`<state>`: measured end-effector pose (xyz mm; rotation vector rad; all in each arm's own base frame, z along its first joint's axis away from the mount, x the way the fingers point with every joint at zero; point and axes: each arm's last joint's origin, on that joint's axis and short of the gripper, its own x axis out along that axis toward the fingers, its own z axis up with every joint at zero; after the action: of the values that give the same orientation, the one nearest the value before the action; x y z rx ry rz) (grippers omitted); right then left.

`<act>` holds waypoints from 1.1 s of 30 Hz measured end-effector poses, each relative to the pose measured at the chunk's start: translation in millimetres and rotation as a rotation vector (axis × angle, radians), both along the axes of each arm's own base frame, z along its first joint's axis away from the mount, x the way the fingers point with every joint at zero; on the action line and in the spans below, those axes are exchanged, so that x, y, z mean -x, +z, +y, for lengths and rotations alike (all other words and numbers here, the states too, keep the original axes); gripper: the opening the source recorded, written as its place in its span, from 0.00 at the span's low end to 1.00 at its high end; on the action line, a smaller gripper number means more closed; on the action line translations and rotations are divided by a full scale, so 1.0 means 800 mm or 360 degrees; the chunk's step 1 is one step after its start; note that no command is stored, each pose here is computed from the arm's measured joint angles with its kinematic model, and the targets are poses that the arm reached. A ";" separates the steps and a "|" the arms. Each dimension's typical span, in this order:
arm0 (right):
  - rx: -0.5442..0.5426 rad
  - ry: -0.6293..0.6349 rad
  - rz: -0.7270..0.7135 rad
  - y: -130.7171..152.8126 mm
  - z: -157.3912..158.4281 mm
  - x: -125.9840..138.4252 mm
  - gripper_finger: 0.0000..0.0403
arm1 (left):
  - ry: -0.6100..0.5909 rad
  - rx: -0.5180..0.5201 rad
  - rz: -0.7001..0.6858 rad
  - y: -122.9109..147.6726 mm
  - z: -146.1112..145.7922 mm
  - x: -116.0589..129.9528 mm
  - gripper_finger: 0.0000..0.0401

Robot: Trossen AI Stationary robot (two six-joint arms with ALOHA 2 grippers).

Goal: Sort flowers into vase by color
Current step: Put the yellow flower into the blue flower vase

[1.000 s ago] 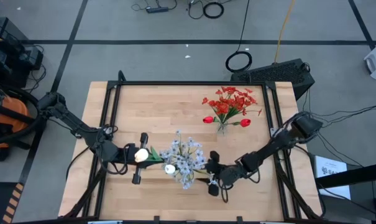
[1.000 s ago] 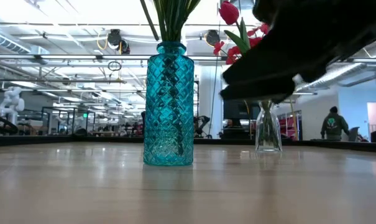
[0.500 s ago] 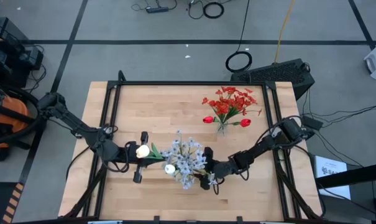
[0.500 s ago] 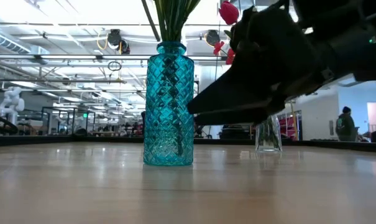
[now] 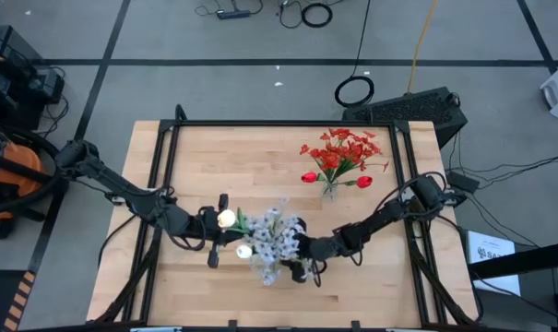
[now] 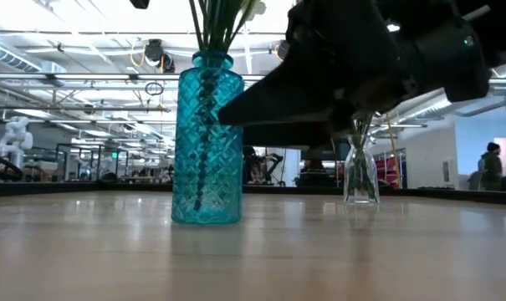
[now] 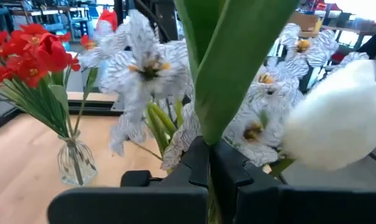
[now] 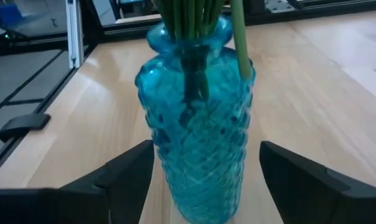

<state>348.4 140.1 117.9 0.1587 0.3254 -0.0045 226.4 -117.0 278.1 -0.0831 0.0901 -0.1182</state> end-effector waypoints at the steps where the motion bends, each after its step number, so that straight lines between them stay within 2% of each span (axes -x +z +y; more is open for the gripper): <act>1: -0.0002 -0.0004 -0.0003 0.001 -0.001 -0.001 0.70 | 0.0000 -0.0001 0.0001 0.000 0.000 0.000 0.00; 8: -0.0005 -0.0019 -0.0003 0.001 -0.007 -0.004 0.70 | -0.0002 -0.0024 -0.0002 0.001 0.001 0.001 0.00; 13: -0.0007 -0.0021 -0.0003 0.001 -0.007 -0.004 0.70 | 0.0041 -0.0059 -0.0056 0.017 0.010 0.016 0.00; 19: -0.0022 -0.0028 -0.0002 0.001 -0.007 -0.004 0.70 | 0.0054 0.0087 0.0038 0.024 0.017 0.040 0.00; 23: -0.0022 -0.0028 -0.0002 0.001 -0.007 -0.004 0.70 | 0.0033 0.0179 0.0075 0.022 0.012 0.042 0.00; 29: -0.0022 -0.0029 -0.0002 0.001 -0.007 -0.004 0.70 | 0.0002 0.0131 -0.0059 0.030 0.005 0.040 0.00; 33: -0.0022 -0.0029 -0.0002 0.001 -0.007 -0.004 0.70 | 0.0022 0.0119 -0.0064 0.030 0.006 0.040 0.00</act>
<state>351.3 134.6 118.7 0.1752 0.3226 -0.0203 194.2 -112.4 302.5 -0.1556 0.0453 -0.1096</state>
